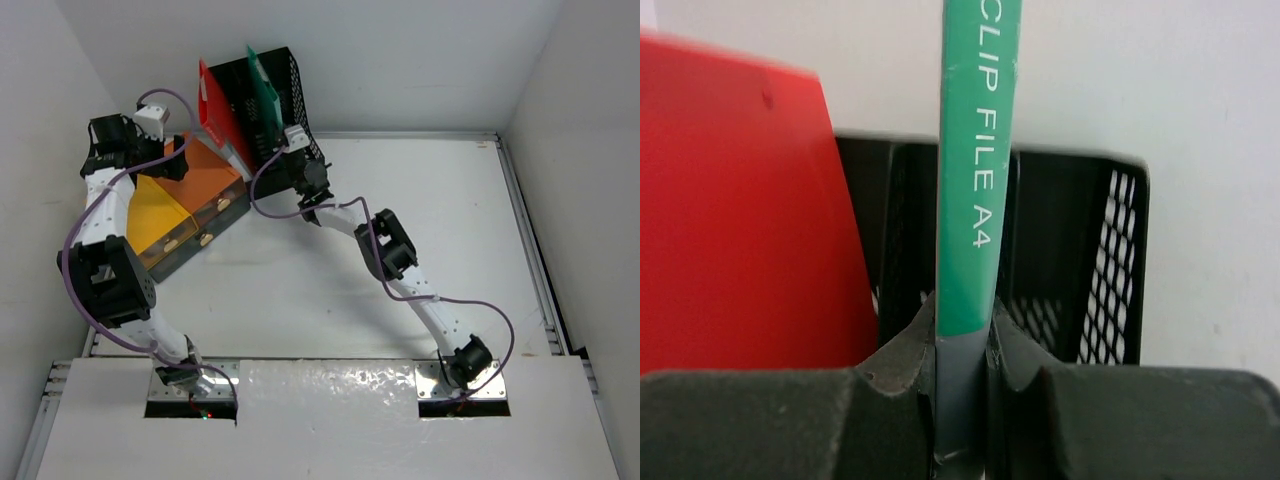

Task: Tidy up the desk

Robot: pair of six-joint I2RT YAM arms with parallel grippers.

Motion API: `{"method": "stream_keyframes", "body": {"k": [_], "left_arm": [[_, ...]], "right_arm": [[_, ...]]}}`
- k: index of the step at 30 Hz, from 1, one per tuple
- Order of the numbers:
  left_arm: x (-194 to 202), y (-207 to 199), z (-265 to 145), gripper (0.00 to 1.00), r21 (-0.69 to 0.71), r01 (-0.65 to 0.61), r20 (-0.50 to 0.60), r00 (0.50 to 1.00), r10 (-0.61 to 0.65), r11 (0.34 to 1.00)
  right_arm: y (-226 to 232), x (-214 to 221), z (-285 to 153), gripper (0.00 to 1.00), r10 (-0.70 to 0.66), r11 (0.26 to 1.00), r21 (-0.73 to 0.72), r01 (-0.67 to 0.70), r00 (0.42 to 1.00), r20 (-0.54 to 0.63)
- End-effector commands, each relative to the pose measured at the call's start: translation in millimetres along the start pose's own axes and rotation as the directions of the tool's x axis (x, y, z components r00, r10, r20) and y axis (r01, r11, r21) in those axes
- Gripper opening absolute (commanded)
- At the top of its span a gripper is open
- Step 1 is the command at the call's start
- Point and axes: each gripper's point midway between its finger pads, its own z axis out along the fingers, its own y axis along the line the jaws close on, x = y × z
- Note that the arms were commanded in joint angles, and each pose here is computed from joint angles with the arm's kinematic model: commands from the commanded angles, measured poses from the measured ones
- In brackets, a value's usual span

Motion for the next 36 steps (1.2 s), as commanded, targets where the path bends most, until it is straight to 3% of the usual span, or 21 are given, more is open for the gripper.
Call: {"method": "stream_keyframes", "body": {"k": [1,3,4,5,8,9,13,15,16,17,18,19,21,22,23,25,26,27,30,32,36], "left_arm": [[-33,7,-14,0.99,-0.02,-0.041,0.083,0.996,0.043,0.999],[-35,7,-17,0.99,-0.023,-0.045,0.089,0.995,0.047,0.999],[-36,6,-17,0.99,-0.022,-0.046,0.091,0.995,0.048,0.999],[-36,5,-20,0.99,-0.026,-0.047,0.096,0.994,0.049,0.999],[-40,2,-29,1.0,-0.032,-0.05,0.113,0.992,0.053,0.998],[-44,1,-34,1.0,-0.034,-0.052,0.124,0.991,0.056,0.998],[-56,-3,-54,1.0,-0.046,-0.062,0.146,0.987,0.069,0.997],[-62,-6,-69,1.0,-0.06,-0.064,0.159,0.985,0.073,0.996],[-60,-6,-74,1.0,-0.07,-0.061,0.156,0.985,0.072,0.996],[-57,-7,-79,1.0,-0.077,-0.061,0.15,0.986,0.073,0.995],[-54,-8,-89,1.0,-0.1,-0.062,0.15,0.986,0.076,0.993],[-50,-9,-95,1.0,-0.113,-0.062,0.144,0.986,0.078,0.992],[-34,-12,-107,1.0,-0.136,-0.072,0.122,0.989,0.089,0.988],[-26,-15,-110,1.0,-0.136,-0.084,0.103,0.99,0.098,0.987],[-18,-17,-112,1.0,-0.137,-0.084,0.088,0.991,0.096,0.987],[4,-23,-119,1.0,-0.145,-0.088,0.05,0.994,0.096,0.986],[17,-28,-123,1.0,-0.153,-0.085,0.032,0.995,0.091,0.985],[24,-29,-126,1.0,-0.161,-0.084,0.021,0.996,0.089,0.983],[47,-38,-142,1.0,-0.198,-0.098,0.002,0.995,0.1,0.975],[64,-43,-154,1.0,-0.231,-0.113,-0.009,0.993,0.114,0.966],[105,-42,-167,1.0,-0.32,-0.14,-0.076,0.99,0.122,0.937]], "right_arm": [[-20,-34,5,0.0,0.018,0.998,0.055,-0.02,0.999,0.049],[-22,-26,-2,0.01,0.01,0.998,0.066,-0.01,1.0,0.009],[-25,-29,0,0.1,0.012,0.997,0.075,-0.012,1.0,0.003],[-25,-23,-4,0.38,0.013,0.997,0.071,-0.011,1.0,-0.017],[-21,-37,-12,0.72,0.008,1.0,0.024,-0.007,1.0,-0.027],[-27,-73,-2,0.77,0.016,1.0,0.025,-0.017,1.0,0.017],[-42,-116,-27,0.99,0.035,0.999,0.031,-0.035,0.999,0.003],[-57,-133,-39,0.99,0.04,0.997,0.072,-0.038,0.999,-0.027],[-59,-116,-67,0.99,0.031,0.998,0.062,-0.024,0.992,-0.119],[-71,-159,-68,0.99,0.045,0.996,0.075,-0.038,0.995,-0.091],[-71,-127,-104,0.99,0.027,0.999,0.038,-0.018,0.968,-0.25],[-79,-164,-108,0.99,0.064,0.998,0.035,-0.057,0.967,-0.248],[-89,-154,-138,0.99,0.094,0.996,0.03,-0.09,0.912,-0.399],[-97,-141,-175,0.99,0.114,0.993,0.055,-0.1,0.825,-0.553],[-106,-134,-195,0.99,0.129,0.992,0.089,-0.093,0.775,-0.619],[-133,-105,-264,0.99,0.167,0.983,0.179,-0.041,0.605,-0.779],[-148,-99,-302,0.99,0.229,0.969,0.245,-0.044,0.537,-0.812],[-159,-109,-301,0.99,0.264,0.957,0.285,-0.049,0.55,-0.793],[-185,-94,-392,0.99,0.373,0.907,0.422,0.007,0.455,-0.809],[-194,-104,-411,0.99,0.398,0.886,0.464,0.017,0.485,-0.779],[-199,-100,-468,0.99,0.402,0.873,0.482,0.081,0.439,-0.803]]}}
